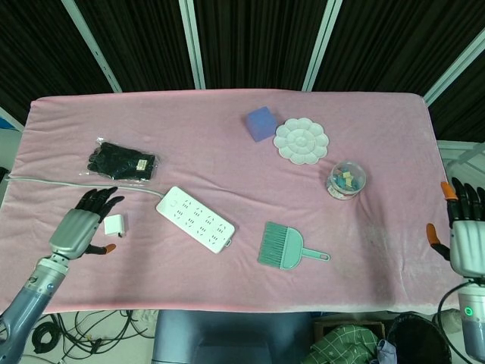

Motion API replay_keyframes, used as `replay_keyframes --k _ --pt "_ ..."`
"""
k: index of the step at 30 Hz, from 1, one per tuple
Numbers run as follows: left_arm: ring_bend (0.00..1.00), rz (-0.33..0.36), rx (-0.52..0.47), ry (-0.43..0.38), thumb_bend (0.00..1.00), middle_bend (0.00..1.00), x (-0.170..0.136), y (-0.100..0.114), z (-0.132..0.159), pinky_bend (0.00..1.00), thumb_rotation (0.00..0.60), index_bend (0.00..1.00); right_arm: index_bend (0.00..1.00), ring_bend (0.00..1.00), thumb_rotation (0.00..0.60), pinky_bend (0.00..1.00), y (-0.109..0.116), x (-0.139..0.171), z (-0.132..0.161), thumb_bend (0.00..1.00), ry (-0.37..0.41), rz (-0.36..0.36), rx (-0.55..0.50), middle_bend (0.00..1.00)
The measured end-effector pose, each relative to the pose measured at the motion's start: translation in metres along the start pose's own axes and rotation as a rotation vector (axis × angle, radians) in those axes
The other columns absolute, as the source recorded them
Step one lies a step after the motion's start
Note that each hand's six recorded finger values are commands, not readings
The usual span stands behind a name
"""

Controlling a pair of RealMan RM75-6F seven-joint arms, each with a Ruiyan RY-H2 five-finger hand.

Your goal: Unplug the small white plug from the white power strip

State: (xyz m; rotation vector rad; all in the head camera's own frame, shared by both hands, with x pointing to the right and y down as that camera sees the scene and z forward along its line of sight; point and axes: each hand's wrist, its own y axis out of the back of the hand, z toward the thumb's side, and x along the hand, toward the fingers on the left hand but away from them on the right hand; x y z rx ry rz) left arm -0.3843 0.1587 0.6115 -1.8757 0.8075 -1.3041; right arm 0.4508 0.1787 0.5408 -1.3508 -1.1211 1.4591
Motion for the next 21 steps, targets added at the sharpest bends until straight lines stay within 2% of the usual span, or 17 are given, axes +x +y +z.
replay_keyframes --k 2,6,12,17,21 --pt "0.0 0.045 0.008 0.022 0.07 0.01 -0.017 0.006 -0.004 0.0 0.6 0.13 0.0 0.05 0.6 0.05 -0.004 0.017 -0.009 0.3 -0.013 0.02 0.003 0.04" --pt "0.0 0.09 0.056 0.076 0.07 0.03 -0.052 0.011 -0.008 0.0 0.6 0.13 0.0 0.04 0.6 0.05 -0.009 0.046 -0.016 0.3 -0.006 0.047 0.019 0.03" --pt "0.0 0.179 0.071 0.17 0.08 0.04 -0.097 0.019 -0.013 0.0 0.6 0.13 0.0 0.02 0.6 0.05 -0.015 0.071 0.001 0.3 0.062 0.09 0.009 0.03" --pt "0.0 0.149 0.067 0.255 0.09 0.04 -0.135 0.01 -0.017 0.0 0.6 0.13 0.0 0.02 0.6 0.05 -0.019 0.083 0.021 0.3 0.129 0.115 0.053 0.04" --pt "0.0 0.113 0.052 0.262 0.09 0.04 -0.141 0.012 -0.018 0.0 0.6 0.13 0.0 0.02 0.6 0.05 -0.023 0.085 0.027 0.3 0.136 0.123 0.062 0.03"
